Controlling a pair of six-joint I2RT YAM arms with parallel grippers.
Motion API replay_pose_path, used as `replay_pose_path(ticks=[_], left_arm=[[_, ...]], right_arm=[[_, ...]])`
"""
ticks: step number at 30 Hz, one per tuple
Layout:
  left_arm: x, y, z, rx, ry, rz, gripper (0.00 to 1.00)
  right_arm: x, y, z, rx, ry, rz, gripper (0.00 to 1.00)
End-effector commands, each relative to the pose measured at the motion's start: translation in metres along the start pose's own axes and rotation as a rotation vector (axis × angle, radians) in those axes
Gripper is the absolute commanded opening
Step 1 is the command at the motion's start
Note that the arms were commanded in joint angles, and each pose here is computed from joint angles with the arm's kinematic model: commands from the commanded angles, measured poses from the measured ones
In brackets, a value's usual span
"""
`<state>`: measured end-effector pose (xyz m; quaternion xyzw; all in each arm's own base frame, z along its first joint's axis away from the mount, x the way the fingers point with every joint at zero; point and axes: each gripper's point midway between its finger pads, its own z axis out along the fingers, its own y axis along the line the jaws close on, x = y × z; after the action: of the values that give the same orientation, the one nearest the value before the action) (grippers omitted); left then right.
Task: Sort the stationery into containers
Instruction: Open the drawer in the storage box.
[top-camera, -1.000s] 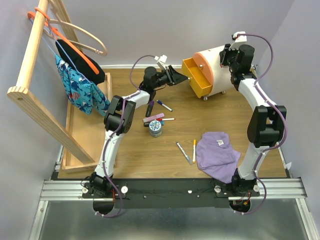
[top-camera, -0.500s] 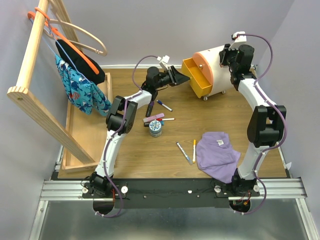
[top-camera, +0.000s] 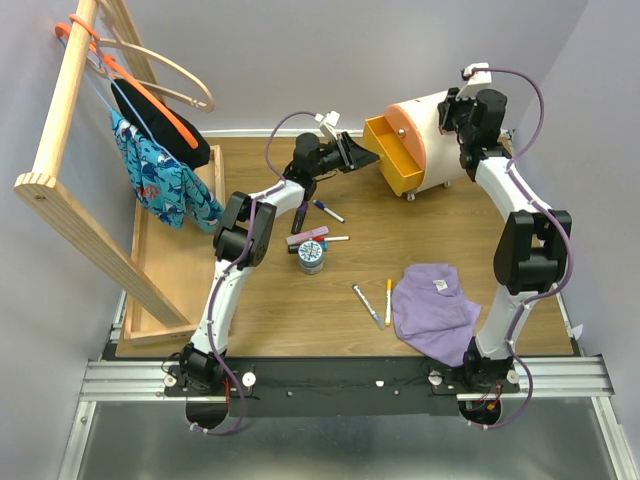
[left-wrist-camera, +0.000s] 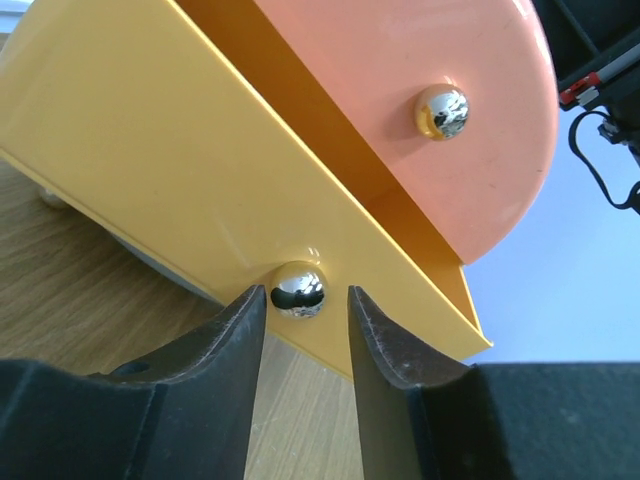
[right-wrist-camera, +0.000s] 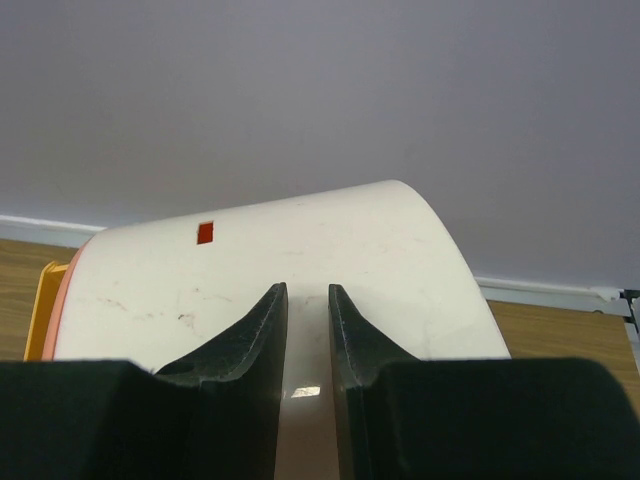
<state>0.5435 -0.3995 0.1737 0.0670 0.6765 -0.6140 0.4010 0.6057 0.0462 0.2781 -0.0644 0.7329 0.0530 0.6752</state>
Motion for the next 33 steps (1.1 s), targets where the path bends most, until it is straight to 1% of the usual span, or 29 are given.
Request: replay_pose_path(ticks=[1,4,10,11,14,23,33], left_arm=[[0.004,0.006,0.008,-0.016,-0.009,-0.007,0.45],[0.004,0.006,0.008,-0.016,-0.011,-0.006,0.43],[0.001,0.004,0.006,-0.009,-0.019,-0.003,0.32],[0.001,0.003,0.006,-0.011,-0.020,-0.002,0.29],[0.001,0.004,0.004,-0.014,-0.026,0.010,0.26],[-0.004,0.008,-0.014,-0.019,-0.031,-0.005,0.21],[-0.021,-0.012,-0.018,0.029,-0.051,0.029,0.20]], right_arm=[[0.059,0.008,0.004,-0.007,0.158,-0.001,0.31],[0.060,0.009,0.005,-0.009,0.160,-0.003,0.31],[0.065,0.010,0.005,-0.010,0.169,-0.006,0.31],[0.064,0.010,0.005,-0.010,0.166,-0.007,0.31],[0.067,0.010,0.006,-0.010,0.170,-0.004,0.31],[0.071,0.010,0.009,-0.005,0.174,-0.006,0.31],[0.072,0.010,0.008,-0.005,0.171,-0.010,0.31]])
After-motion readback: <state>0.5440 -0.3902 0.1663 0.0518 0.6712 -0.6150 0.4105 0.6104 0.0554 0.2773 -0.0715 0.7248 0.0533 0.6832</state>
